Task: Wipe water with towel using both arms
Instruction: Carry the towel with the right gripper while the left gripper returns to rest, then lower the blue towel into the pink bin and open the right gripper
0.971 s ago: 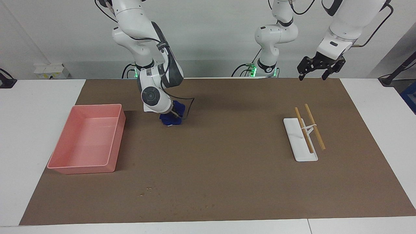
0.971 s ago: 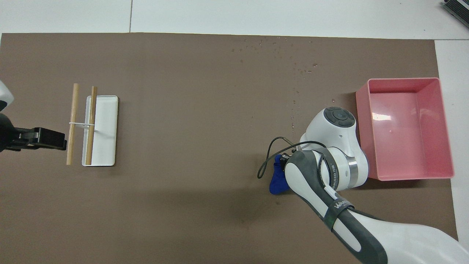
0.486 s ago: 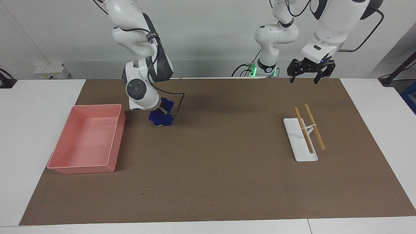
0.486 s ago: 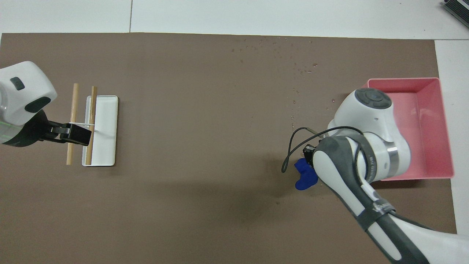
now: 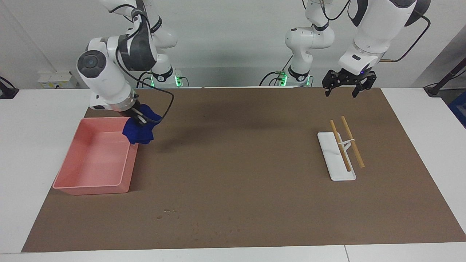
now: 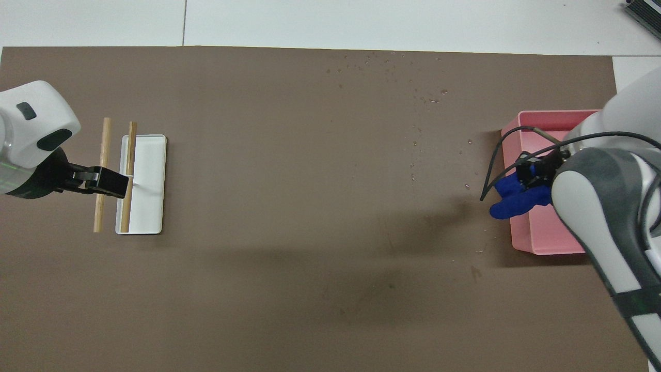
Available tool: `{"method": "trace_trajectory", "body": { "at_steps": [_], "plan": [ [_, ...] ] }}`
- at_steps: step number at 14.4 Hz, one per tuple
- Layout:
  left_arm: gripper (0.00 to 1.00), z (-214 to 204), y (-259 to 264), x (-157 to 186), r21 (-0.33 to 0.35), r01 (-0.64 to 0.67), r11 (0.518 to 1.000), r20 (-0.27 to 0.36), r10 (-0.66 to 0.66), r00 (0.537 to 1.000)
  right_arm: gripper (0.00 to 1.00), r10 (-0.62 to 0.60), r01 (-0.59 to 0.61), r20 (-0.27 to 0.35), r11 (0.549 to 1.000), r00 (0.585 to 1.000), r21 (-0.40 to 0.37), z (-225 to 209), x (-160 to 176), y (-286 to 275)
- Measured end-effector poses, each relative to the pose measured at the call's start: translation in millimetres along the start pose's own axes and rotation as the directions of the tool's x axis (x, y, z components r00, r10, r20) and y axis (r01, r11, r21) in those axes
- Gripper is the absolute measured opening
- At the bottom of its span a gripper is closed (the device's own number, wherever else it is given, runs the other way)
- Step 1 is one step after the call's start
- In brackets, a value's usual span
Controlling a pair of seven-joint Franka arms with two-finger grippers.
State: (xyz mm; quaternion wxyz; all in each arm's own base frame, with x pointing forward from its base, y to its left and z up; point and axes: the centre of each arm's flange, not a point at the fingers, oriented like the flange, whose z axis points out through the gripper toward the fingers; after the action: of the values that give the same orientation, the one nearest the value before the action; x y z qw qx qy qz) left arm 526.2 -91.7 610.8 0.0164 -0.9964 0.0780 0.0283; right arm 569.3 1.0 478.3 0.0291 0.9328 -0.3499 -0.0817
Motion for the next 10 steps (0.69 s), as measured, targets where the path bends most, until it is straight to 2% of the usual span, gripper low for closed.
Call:
{"method": "trace_trajectory", "body": {
  "at_steps": [3, 5, 7, 10],
  "plan": [
    [1.00, 4.3, -11.7, 3.9, -0.003, 0.020, 1.000, 0.001, -0.020, 1.000, 0.16, -0.038, 0.044, -0.079, 0.996, 0.996, 0.076, 20.3, 67.1, 61.1],
    [1.00, 4.6, -17.5, 3.8, -0.003, 0.031, 1.000, 0.002, -0.031, 1.000, 0.16, -0.050, 0.061, -0.107, 0.994, 0.993, 0.094, 52.4, 96.7, 94.4],
    [1.00, 4.7, -21.2, 3.6, -0.004, 0.037, 0.999, 0.003, -0.037, 0.999, 0.16, -0.063, 0.073, -0.107, 0.993, 0.992, 0.095, 89.9, 109.0, 113.5],
    [1.00, 4.8, -23.5, 3.6, -0.004, 0.042, 0.999, 0.003, -0.042, 0.999, 0.16, -0.071, 0.081, -0.105, 0.992, 0.992, 0.095, 134.6, 105.5, 120.0]
  ]
}}
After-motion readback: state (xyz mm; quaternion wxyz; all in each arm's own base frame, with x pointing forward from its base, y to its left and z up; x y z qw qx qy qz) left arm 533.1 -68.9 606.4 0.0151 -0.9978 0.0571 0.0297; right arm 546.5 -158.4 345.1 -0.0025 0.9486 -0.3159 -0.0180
